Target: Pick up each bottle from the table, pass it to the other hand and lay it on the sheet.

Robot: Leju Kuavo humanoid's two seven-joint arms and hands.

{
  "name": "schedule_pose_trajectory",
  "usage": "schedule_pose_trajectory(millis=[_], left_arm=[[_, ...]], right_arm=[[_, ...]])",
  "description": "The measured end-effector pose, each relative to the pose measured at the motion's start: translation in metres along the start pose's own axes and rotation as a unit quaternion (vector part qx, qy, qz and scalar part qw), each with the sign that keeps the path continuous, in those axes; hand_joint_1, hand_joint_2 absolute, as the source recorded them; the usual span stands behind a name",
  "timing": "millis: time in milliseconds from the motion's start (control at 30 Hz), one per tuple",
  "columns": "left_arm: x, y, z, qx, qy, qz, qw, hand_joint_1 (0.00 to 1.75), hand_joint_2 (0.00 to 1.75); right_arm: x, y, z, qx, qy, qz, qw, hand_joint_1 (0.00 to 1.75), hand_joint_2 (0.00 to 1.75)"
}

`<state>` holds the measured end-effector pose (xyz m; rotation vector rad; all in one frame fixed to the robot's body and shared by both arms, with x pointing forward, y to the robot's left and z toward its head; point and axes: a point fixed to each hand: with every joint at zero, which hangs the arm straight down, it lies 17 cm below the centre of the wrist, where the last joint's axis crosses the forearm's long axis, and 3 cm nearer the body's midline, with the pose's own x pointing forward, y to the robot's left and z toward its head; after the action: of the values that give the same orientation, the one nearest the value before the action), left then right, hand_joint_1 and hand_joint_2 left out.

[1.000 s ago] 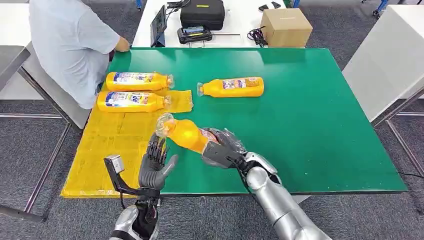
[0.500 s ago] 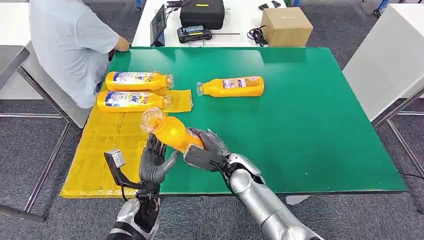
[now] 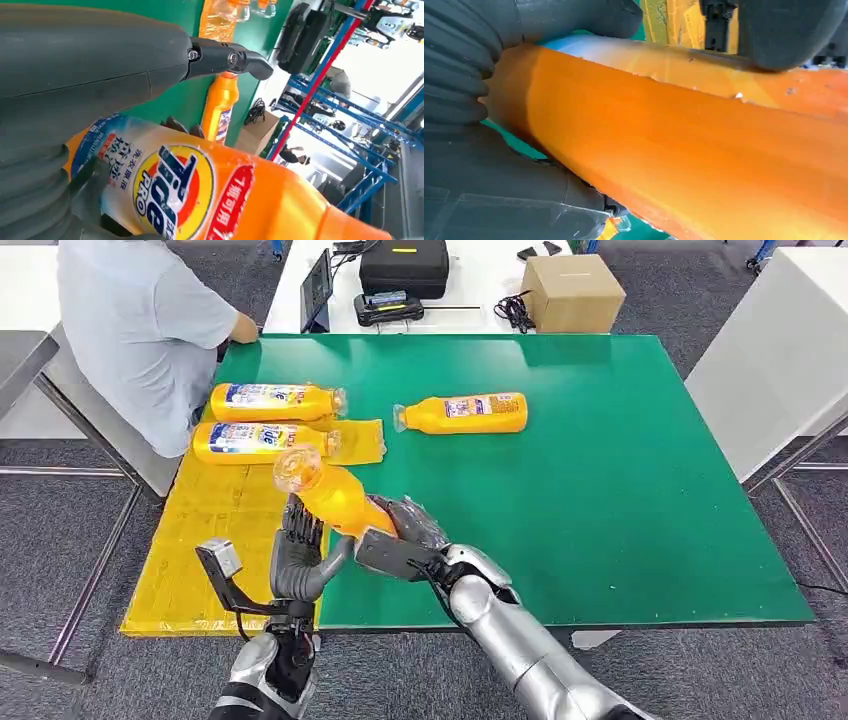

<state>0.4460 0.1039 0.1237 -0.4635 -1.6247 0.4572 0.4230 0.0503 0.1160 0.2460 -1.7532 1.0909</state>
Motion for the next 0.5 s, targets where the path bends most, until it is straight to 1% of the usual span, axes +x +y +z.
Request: schedule_pose_trajectory(millis=[100, 200, 300, 500], left_arm=[[-0.001, -0.004, 0.000, -0.005, 0.002, -0.017, 1.000, 0.00, 1.75], [-0.004, -0.013, 0.000, -0.019, 0.005, -0.044, 0.999, 0.00, 1.75], [-0.008, -0.022, 0.001, -0.035, 0.015, -0.050, 0.998, 0.00, 1.75], [-0.010, -0.037, 0.005, -0.062, 0.023, -0.053, 0.996, 0.00, 1.75]], right_arm=[[-0.005, -0.002, -0.001, -0.012, 0.011, 0.021, 1.000, 1.75, 1.75], [-0.009, 0.006, -0.002, -0.009, 0.024, 0.061, 0.998, 1.75, 1.75], [-0.011, 0.017, 0.000, -0.006, 0.032, 0.068, 0.997, 1.75, 1.75], [-0.017, 0.016, 0.004, -0.015, 0.042, 0.078, 0.996, 1.75, 1.75]])
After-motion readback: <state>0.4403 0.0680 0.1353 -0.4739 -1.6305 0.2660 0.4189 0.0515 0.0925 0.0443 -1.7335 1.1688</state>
